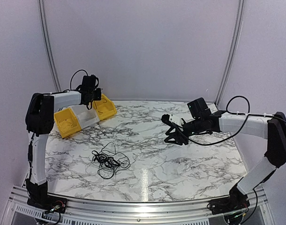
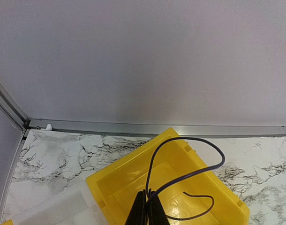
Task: Untangle the cables
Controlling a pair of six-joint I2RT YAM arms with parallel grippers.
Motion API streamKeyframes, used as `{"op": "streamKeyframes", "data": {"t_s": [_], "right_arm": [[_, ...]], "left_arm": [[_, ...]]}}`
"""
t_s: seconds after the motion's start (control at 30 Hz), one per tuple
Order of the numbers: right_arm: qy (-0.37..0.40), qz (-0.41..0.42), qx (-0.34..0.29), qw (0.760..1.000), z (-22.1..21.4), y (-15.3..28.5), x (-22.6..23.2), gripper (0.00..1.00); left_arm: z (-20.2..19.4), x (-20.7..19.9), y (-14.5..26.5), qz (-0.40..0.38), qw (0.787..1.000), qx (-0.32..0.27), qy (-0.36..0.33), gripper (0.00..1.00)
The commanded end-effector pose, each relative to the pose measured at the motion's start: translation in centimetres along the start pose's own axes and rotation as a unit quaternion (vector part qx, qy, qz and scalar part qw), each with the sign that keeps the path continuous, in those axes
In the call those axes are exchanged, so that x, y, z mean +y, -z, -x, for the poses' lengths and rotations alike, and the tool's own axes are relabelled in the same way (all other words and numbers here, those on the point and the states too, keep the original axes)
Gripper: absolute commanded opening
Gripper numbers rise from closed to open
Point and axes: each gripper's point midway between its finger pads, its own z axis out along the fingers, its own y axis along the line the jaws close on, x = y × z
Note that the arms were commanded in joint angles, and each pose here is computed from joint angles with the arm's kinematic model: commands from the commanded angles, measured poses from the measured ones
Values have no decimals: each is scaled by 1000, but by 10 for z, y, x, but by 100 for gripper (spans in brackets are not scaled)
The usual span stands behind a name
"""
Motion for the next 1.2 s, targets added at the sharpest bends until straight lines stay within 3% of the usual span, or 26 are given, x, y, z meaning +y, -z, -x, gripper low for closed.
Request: {"op": "streamKeyframes", "data": {"t_s": [0.0,0.53,0.7,0.8,0.97,1.17], "right_arm": [[7,-7,4,1000,-2,-4,-5,43],[12,-3,10,1000,-4,-6,-3,43],[14,-2,12,1000,-3,-6,-2,43],[15,-4,9,1000,-1,-4,-2,43],[17,-3,5,1000,2,-2,-1,43],[25,-1,-4,1000,10,-1,2,43]], "left_arm": [[-5,-8,-5,-28,1000,6,-4,0],[-38,2,-20,-3,998,67,-4,1],[-35,2,-10,-19,997,75,7,27],[-19,2,4,-29,998,63,11,37],[24,3,50,-57,998,28,30,45],[50,-32,136,-158,987,0,16,51]]}}
